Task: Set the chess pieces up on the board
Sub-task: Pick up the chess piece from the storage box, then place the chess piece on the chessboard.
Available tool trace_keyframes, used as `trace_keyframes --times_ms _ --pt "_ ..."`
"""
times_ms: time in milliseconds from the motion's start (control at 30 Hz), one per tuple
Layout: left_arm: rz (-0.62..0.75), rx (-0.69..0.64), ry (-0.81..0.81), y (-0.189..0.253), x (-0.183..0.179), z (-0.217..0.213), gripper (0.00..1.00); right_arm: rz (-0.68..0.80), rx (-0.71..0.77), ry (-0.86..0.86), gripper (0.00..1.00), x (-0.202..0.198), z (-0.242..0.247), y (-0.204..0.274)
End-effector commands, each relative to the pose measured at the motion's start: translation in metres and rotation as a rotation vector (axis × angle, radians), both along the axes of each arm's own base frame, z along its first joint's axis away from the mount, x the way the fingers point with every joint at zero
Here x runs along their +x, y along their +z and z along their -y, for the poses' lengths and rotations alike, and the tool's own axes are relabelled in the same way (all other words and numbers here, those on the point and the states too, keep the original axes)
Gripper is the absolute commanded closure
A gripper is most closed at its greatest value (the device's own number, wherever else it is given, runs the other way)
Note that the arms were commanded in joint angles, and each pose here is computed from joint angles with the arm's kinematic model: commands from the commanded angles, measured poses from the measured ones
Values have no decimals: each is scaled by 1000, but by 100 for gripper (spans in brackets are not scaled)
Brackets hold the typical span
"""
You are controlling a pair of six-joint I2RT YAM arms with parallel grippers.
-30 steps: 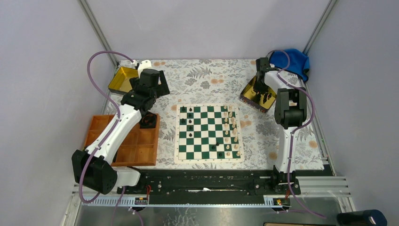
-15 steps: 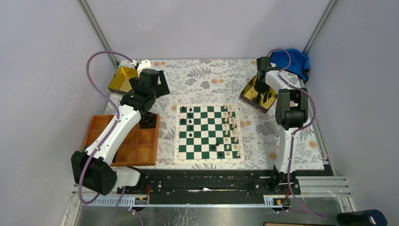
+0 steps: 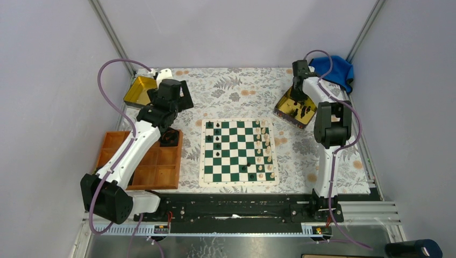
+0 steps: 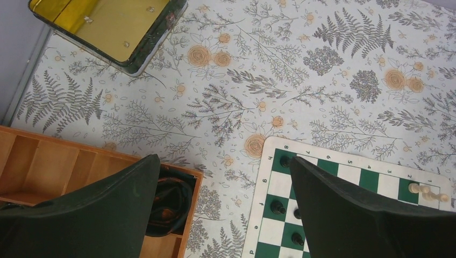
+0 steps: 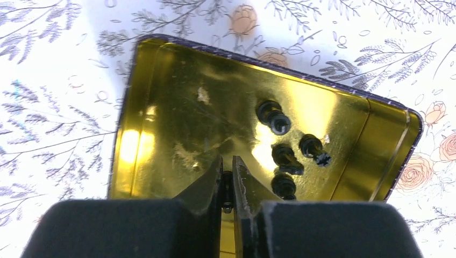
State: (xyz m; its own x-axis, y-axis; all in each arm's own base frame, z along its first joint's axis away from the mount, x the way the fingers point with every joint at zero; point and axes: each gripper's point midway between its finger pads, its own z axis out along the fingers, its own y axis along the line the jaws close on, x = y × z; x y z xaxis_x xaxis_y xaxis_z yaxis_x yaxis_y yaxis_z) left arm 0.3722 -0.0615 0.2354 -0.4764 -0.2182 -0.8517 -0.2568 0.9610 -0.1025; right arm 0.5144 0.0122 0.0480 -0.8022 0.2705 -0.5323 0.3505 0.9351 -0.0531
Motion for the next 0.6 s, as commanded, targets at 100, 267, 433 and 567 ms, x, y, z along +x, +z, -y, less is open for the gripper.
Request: trace_keyframes --times_ms 100,267,433,567 --pt "80 -36 1 18 -7 -3 1 139 -20 135 100 8 -60 79" --pt "86 -47 5 20 -20 -7 1 150 -19 273 100 -4 -130 92" --pt "103 -65 7 24 -32 -10 1 146 1 423 100 -30 -207 97" --pt "120 -77 8 29 -42 -12 1 137 11 534 100 -57 -265 95"
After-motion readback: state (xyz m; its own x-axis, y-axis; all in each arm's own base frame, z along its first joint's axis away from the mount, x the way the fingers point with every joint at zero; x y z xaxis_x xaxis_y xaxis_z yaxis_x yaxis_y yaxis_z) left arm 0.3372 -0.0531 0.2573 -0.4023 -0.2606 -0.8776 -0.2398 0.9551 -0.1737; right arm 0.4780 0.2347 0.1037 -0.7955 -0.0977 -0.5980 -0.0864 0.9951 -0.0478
